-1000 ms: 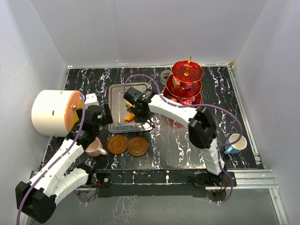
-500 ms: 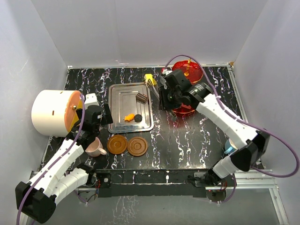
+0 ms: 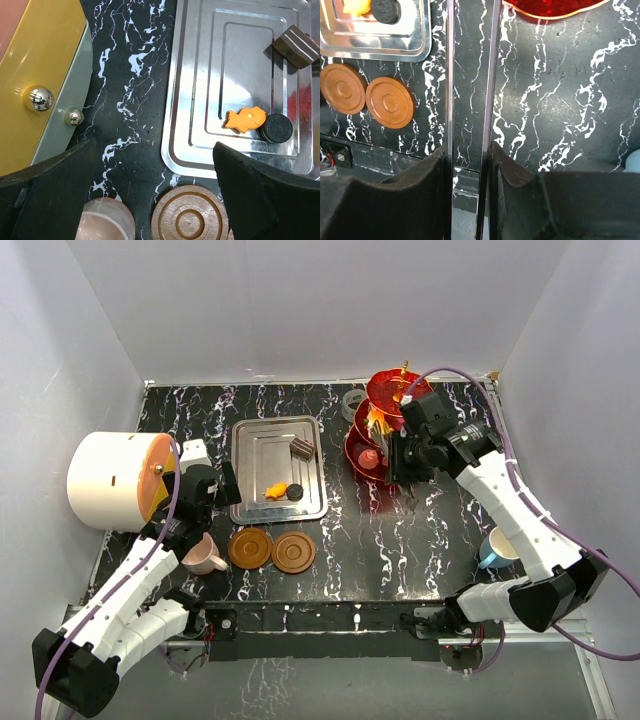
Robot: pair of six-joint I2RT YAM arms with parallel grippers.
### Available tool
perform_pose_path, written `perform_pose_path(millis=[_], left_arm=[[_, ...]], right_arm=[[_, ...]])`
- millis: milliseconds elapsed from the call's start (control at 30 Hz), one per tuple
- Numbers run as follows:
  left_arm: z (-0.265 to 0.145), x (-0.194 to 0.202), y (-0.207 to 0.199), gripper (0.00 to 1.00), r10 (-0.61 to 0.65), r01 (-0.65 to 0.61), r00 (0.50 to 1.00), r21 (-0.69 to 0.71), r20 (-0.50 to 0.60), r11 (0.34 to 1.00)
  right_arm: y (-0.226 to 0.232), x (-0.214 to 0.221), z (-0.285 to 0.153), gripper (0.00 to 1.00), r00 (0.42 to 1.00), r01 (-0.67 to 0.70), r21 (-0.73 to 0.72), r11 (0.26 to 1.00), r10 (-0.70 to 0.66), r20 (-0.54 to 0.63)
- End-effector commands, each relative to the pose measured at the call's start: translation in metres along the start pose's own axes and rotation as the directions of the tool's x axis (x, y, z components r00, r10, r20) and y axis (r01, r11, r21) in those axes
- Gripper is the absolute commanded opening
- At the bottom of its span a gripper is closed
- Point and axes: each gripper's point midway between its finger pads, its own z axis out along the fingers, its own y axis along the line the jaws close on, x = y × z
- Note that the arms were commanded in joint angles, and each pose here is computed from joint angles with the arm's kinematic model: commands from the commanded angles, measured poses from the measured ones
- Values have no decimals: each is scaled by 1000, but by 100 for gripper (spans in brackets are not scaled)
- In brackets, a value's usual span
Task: Serve the afternoon tea
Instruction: Pick up the desert from the tray, then place the desert on the desert table.
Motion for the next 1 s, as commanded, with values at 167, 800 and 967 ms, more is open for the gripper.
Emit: perform_pose_path(millis=[167,800,967], left_arm=[[-4,-8,-1,99,-13,13,1000,9,26,1000],[-3,-8,0,99,-11,11,1000,6,24,1000],[-3,-8,0,99,-10,10,1000,7,24,1000]], right_arm=[[-20,0,-3,28,999,-35,36,999,35,4],[-24,-21,22,28,980,-185,-199,962,195,31],[-21,-22,20,29,965,-243,-311,919,261,18]])
